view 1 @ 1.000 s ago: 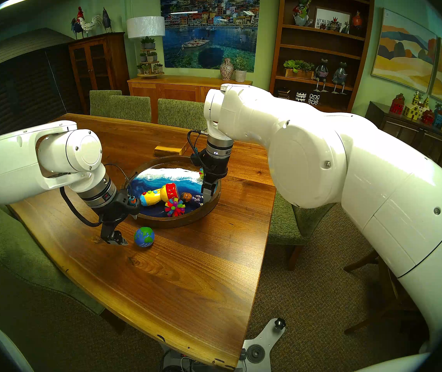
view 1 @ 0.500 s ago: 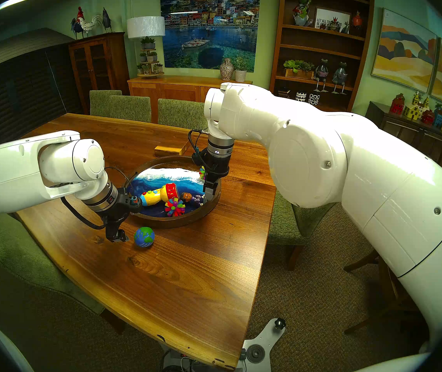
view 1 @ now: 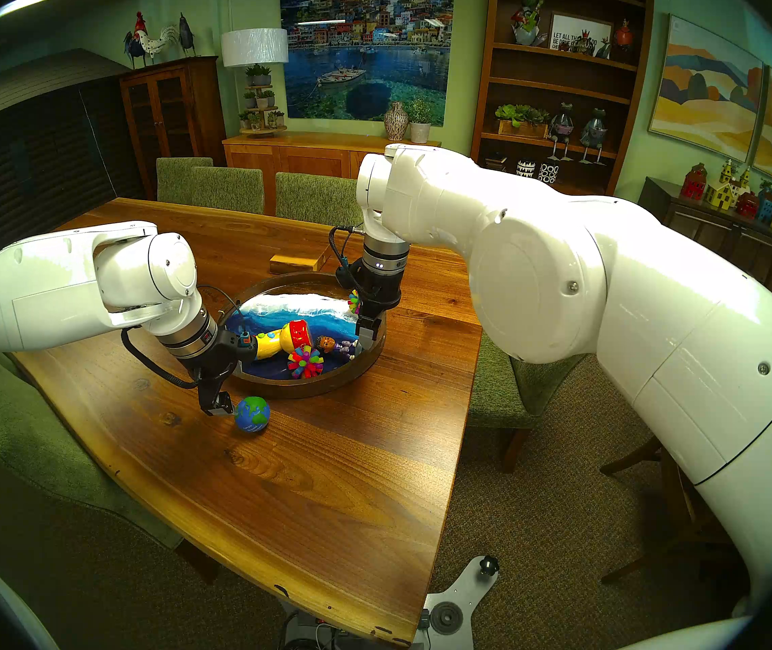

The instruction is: Put toys in center tray

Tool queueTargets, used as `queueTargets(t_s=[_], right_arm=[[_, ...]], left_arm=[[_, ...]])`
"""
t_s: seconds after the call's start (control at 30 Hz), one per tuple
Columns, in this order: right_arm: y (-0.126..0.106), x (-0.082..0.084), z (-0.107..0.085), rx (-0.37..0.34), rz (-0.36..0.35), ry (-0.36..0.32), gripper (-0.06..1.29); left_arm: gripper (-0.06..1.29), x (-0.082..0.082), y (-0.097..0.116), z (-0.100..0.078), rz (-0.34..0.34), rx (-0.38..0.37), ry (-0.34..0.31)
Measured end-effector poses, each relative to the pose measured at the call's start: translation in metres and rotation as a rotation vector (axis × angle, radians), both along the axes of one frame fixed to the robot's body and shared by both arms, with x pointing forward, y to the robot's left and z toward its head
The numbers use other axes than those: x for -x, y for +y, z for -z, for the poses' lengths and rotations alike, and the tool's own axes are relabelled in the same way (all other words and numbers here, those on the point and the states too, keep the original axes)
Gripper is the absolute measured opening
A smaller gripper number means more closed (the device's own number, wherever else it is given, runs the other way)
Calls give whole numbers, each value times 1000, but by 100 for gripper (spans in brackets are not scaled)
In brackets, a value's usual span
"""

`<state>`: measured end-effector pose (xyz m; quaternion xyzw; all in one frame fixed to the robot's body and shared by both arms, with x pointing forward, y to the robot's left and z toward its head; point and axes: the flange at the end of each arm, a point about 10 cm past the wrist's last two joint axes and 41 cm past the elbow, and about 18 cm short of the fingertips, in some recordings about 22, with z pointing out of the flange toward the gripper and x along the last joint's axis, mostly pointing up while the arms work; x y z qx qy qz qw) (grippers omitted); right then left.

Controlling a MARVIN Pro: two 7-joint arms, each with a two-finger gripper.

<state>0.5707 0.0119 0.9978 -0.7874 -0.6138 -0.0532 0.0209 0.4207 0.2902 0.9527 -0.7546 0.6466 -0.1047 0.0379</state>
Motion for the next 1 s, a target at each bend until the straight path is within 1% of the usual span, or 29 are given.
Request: queueTargets(t_s=[0.3,0.63,0.8,1.0], right_arm=[[0,0,0,2,-1,-2,121],[0,-1,-1,3,-1,-6,121],[0,-1,-2,3,-1,-8,121],[0,-1,-3,4,-1,-10,121]], left_arm=[[123,-8,-12,9,29,25,55],[123,-15,-20,21,46,18,86],[123,-13,-23,32,58,7,108],[123,-5,-28,46,85,-9,137]])
